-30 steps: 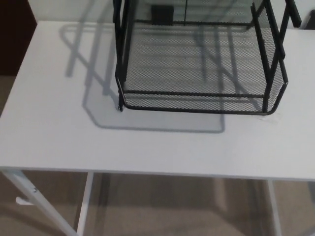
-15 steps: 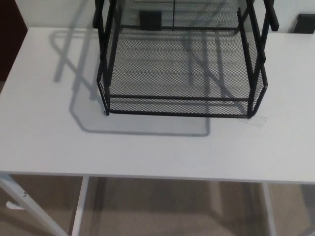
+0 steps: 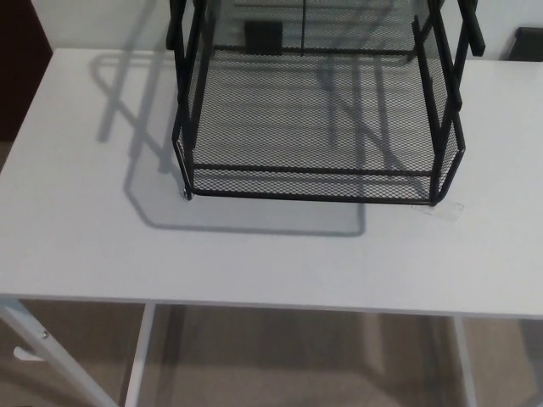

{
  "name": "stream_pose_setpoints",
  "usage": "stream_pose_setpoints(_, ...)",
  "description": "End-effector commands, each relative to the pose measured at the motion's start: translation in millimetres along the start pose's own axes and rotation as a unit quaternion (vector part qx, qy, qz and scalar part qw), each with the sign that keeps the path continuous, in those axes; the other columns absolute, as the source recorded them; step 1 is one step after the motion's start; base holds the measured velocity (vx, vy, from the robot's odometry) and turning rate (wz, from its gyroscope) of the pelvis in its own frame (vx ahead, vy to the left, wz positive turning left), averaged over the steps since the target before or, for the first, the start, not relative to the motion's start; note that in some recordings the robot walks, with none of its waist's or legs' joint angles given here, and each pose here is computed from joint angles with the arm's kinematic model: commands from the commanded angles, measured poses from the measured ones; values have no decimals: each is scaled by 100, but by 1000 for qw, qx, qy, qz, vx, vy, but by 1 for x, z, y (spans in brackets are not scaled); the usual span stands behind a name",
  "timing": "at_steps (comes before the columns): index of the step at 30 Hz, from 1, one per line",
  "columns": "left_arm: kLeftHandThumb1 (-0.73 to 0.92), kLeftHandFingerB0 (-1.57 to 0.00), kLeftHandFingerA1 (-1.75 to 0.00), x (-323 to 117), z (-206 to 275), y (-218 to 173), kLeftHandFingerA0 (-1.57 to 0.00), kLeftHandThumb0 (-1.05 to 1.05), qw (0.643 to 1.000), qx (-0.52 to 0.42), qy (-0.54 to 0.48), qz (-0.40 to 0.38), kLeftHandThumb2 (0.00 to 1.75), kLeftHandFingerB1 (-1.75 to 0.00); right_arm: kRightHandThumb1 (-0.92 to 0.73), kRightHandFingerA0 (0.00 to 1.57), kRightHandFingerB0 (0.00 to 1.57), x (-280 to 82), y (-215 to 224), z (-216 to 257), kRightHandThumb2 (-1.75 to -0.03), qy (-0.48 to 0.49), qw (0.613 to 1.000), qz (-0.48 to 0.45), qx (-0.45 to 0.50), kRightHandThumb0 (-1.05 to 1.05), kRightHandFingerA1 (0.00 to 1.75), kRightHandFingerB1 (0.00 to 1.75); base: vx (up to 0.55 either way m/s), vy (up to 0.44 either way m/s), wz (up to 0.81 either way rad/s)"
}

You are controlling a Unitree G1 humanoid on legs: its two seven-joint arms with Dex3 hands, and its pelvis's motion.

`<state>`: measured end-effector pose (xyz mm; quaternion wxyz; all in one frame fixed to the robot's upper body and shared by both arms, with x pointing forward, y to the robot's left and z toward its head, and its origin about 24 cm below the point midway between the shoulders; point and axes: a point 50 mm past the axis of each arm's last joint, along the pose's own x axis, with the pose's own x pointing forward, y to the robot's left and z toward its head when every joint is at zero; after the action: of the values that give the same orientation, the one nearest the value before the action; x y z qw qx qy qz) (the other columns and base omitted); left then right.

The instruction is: The robot walks towards a file tray kept in the middle of a desk and uses its right hand to grab a tray and pulls it out towards itself

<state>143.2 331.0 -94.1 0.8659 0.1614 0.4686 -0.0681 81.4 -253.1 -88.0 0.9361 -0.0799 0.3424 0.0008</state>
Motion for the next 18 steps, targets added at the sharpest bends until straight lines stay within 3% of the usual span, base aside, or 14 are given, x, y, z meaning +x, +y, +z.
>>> stream_pose_setpoints(1, 34, -61, -69, -5, 7, -5, -71, -49, 998, 31, -47, -6, 62, -59, -49, 72, 47, -91, 23, 91, -54, -203, 959, 196, 33, -37, 55, 44, 0, 0, 0)
stream_pose_setpoints(7, 35, -61, -70, -6, 9, -7, -78, -54, 997, 49, -56, -5, 60, -58, -48, 75, 49, -138, 7, 150, -54, -341, 905, 254, 17, -48, 55, 44, 0, 0, 0)
stream_pose_setpoints(12, 35, -63, -70, -7, 9, -8, -80, -54, 997, 55, -52, -4, 58, -58, -47, 81, 54, -165, -4, 189, -54, -465, 822, 314, 95, -48, 57, 46, 0, 0, 0)
stream_pose_setpoints(13, 35, -63, -70, -6, 8, -8, -81, -52, 997, 55, -51, -3, 58, -58, -34, 83, 48, -171, -4, 194, -79, -480, 813, 308, 116, -47, 71, 57, 0, 0, 0)
stream_pose_setpoints(14, 34, -63, -70, -6, 8, -8, -81, -51, 997, 56, -51, -2, 57, -58, -36, 83, 48, -178, -5, 202, -82, -504, 804, 292, 118, -49, 71, 57, 0, 0, 0)
stream_pose_setpoints(15, 34, -64, -71, -6, 8, -8, -81, -53, 997, 52, -48, -4, 58, -58, -47, 84, 60, -185, -5, 210, -55, -531, 791, 275, 127, -54, 55, 47, 0, 0, 0)
stream_pose_setpoints(18, 35, -62, -70, -8, 5, -9, -80, -55, 997, 56, -47, -5, 57, -58, -52, 80, 62, -198, -4, 226, -56, -578, 771, 240, 115, -60, 56, 49, 0, 0, 0)
